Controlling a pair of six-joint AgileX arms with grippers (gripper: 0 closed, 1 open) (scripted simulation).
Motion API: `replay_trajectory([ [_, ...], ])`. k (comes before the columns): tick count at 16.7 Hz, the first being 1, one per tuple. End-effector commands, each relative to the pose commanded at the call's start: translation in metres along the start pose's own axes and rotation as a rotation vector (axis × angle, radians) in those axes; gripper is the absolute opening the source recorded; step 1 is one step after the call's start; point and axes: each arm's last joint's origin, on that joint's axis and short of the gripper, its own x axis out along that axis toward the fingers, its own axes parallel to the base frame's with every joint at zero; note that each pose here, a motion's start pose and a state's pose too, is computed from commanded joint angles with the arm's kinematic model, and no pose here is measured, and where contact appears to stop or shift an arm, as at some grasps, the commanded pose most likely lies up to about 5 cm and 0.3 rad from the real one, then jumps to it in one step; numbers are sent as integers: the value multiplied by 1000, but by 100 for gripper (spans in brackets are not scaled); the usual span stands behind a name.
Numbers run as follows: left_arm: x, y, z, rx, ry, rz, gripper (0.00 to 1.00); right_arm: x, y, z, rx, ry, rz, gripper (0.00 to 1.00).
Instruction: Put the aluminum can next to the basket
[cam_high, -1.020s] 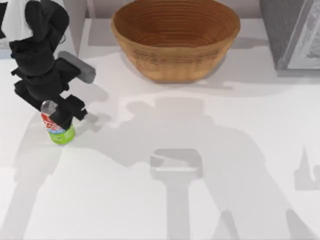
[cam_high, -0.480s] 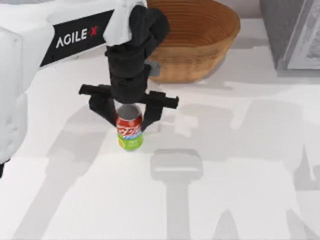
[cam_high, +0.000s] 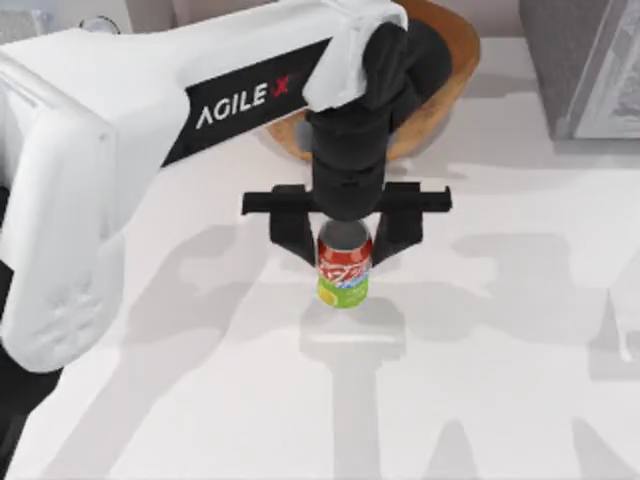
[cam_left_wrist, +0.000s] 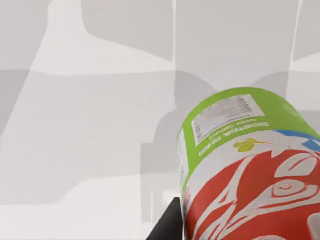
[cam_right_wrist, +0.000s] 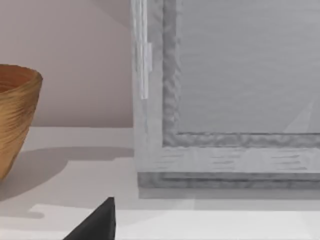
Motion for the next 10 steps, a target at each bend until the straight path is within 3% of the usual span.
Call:
replay_trajectory([
  [10, 8, 0, 0, 0, 0, 0, 0, 0, 0, 0, 0, 0, 0, 100],
])
